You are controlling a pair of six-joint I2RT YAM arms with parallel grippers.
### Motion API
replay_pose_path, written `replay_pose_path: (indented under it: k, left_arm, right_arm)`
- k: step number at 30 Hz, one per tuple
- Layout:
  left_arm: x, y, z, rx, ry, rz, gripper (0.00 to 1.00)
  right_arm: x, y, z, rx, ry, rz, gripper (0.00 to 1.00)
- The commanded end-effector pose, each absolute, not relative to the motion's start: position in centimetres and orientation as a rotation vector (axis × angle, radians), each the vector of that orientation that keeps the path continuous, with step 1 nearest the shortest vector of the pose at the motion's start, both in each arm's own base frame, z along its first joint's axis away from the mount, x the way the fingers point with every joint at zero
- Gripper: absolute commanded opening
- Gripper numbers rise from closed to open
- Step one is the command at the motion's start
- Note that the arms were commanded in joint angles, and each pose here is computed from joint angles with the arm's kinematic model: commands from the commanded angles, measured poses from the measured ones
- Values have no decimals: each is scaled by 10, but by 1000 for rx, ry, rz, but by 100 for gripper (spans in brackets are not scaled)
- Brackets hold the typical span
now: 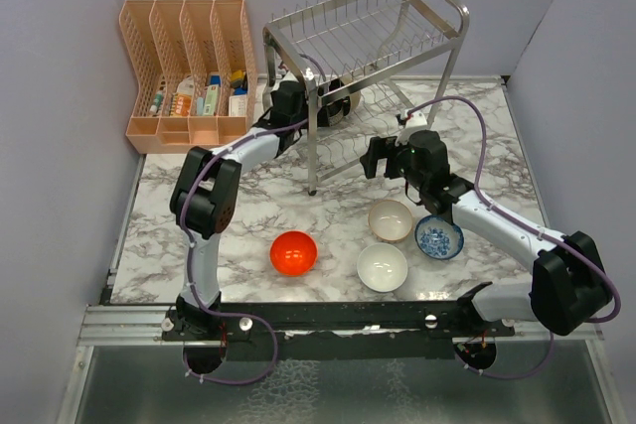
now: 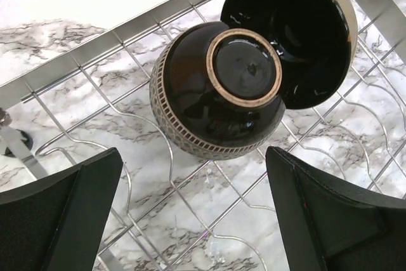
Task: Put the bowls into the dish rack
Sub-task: Adjust the bowl in the dish rack.
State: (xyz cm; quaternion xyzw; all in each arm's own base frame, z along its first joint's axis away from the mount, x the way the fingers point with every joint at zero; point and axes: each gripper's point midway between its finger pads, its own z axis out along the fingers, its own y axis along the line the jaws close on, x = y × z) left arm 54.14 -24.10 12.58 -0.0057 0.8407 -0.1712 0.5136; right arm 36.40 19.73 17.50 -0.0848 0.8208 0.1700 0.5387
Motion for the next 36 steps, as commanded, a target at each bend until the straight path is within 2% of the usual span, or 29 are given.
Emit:
replay_pose_path:
  k: [1, 14, 26, 36]
  left_arm:
    - [534, -237, 145, 4, 1975, -444, 99]
    - [480, -228, 149, 8, 2039, -566, 99]
    - [447, -197, 137, -96, 2168, -517, 99]
    - [405, -164, 150, -220, 2135, -532, 99]
  right_arm:
    - [367, 193, 185, -201, 1922, 387, 98]
    - [365, 188, 187, -212, 1943, 352, 98]
    - [362, 195, 186, -237, 1978, 388, 97]
    - [377, 211, 197, -258, 1926, 437, 95]
